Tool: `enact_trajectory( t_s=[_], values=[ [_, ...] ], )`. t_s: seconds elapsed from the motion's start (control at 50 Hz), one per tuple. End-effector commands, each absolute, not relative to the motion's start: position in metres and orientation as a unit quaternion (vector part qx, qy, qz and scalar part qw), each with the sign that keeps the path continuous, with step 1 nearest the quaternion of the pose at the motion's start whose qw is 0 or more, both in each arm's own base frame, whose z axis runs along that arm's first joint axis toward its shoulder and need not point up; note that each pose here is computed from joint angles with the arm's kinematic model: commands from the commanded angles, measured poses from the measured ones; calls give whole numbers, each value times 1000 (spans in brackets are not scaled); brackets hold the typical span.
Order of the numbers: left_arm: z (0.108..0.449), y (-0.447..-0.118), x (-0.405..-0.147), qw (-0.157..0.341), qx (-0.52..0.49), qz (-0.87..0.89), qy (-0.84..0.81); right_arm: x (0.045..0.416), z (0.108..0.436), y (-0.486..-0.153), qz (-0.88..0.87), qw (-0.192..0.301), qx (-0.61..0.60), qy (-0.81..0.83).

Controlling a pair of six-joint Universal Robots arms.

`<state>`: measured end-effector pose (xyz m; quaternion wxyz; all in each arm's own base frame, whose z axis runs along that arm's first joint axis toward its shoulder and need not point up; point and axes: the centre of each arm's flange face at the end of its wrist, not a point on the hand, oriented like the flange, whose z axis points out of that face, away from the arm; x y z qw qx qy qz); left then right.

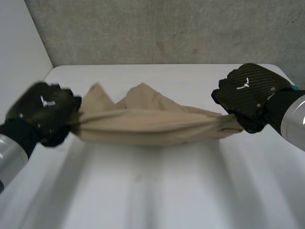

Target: Fold the laundry.

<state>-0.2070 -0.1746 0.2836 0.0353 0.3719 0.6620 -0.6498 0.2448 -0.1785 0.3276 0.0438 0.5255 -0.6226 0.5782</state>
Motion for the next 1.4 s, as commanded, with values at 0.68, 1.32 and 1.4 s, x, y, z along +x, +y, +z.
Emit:
enact_trajectory(
  t_s=[0.68, 1.32, 1.4],
  values=[
    [167, -242, -265, -6, 411, -523, 747, 260, 212, -210, 381, -84, 464, -795],
    [290, -191, -247, 10, 383, -627, 678, 254, 338, -200, 594, -3, 480, -646],
    [305, -182, -241, 21, 383, -646, 660, 251, 336, -196, 573, 14, 506, -645]
  ],
)
